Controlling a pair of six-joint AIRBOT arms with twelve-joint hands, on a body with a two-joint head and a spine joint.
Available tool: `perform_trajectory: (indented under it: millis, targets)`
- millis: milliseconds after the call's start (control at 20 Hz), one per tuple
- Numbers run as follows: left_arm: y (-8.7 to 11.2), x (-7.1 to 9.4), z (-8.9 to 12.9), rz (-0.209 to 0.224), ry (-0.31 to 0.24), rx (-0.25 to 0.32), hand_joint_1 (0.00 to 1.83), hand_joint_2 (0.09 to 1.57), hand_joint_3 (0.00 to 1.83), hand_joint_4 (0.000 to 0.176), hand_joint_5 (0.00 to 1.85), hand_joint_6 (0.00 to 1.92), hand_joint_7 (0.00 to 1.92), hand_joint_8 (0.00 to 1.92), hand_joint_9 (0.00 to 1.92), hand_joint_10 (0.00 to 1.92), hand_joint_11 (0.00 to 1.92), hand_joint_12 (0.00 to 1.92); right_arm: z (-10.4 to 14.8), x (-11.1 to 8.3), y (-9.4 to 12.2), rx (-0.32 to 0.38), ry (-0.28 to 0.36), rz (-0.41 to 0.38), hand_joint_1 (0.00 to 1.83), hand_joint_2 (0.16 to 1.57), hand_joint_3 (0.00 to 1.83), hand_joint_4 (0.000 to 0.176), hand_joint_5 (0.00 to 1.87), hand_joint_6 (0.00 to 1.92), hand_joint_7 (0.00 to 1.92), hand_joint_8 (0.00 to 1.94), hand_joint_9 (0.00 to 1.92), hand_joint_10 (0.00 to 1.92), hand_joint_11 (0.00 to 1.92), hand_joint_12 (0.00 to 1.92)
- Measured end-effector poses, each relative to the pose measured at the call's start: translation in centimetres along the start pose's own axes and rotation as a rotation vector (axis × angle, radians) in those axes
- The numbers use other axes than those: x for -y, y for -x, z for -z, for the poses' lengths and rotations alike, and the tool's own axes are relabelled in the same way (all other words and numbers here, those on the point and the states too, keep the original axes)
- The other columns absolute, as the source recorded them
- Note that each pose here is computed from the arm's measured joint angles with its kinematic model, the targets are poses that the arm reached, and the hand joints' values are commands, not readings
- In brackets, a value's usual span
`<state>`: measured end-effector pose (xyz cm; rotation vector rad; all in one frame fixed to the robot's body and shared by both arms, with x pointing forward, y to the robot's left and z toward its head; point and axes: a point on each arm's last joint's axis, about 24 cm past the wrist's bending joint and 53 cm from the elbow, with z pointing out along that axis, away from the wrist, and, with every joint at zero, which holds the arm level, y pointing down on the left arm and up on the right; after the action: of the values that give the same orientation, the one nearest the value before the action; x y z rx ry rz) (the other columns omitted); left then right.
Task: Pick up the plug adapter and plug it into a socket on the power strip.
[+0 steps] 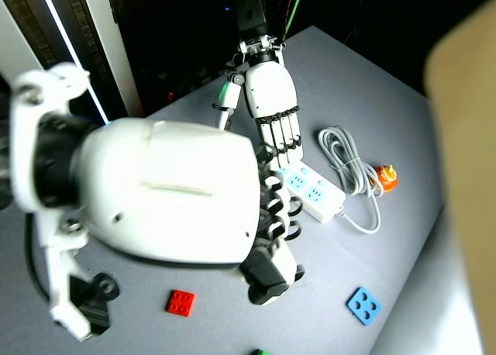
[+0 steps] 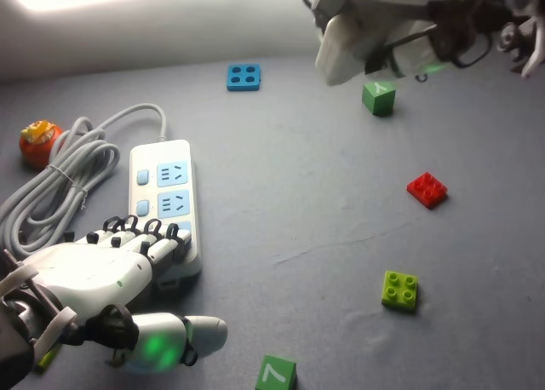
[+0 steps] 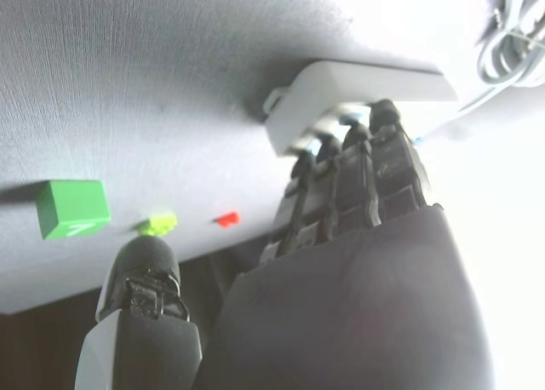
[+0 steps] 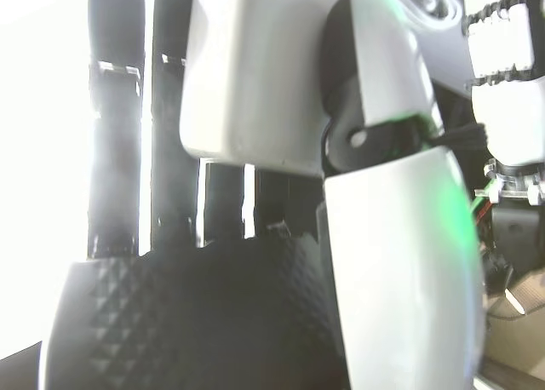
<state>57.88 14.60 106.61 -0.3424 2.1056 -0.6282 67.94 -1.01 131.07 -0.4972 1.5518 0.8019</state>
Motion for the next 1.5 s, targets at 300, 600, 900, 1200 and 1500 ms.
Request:
perform_trajectory:
  millis: [300, 600, 900, 1200, 1500]
  targets:
    - [0.0, 0.0, 0.0, 0.000, 0.000, 0.000, 0.00, 1.15, 0.00, 0.000, 0.01, 0.00, 0.03, 0.01, 0.03, 0.01, 0.02, 0.01, -1.8, 1.3, -6.4, -0.106, -0.121, 0.011, 1.24, 1.08, 0.00, 0.000, 0.98, 0.96, 1.17, 0.69, 1.27, 0.00, 0.96, 0.69]
    - [0.1, 0.2, 0.0, -0.003, -0.004, 0.001, 0.00, 1.15, 0.00, 0.000, 0.00, 0.00, 0.03, 0.00, 0.03, 0.00, 0.01, 0.00, -3.1, 2.1, -8.9, -0.128, -0.266, 0.056, 1.24, 1.07, 0.00, 0.000, 1.01, 0.94, 1.19, 0.65, 1.27, 0.01, 0.98, 0.68]
    - [0.1, 0.3, 0.0, -0.006, -0.006, 0.001, 0.00, 1.15, 0.00, 0.000, 0.00, 0.00, 0.03, 0.01, 0.04, 0.01, 0.02, 0.01, -3.1, -3.2, -7.9, -0.075, 0.001, -0.082, 1.25, 1.07, 0.00, 0.000, 0.99, 0.94, 1.20, 0.64, 1.29, 0.01, 0.99, 0.68]
    - [0.2, 0.3, 0.0, -0.006, -0.006, 0.002, 0.00, 1.16, 0.00, 0.000, 0.00, 0.00, 0.03, 0.00, 0.04, 0.00, 0.02, 0.01, -2.6, -1.3, -11.1, -0.334, -0.052, -0.268, 1.24, 1.07, 0.00, 0.000, 0.99, 0.95, 1.18, 0.67, 1.27, 0.00, 0.98, 0.67]
    - [0.2, 0.6, -0.1, -0.001, -0.011, 0.004, 0.00, 1.16, 0.00, 0.000, 0.00, 0.00, 0.03, 0.00, 0.04, 0.00, 0.02, 0.02, -5.4, -1.7, -10.1, -0.347, -0.236, -0.291, 1.25, 1.07, 0.00, 0.000, 0.99, 0.94, 1.18, 0.68, 1.28, 0.01, 0.98, 0.67]
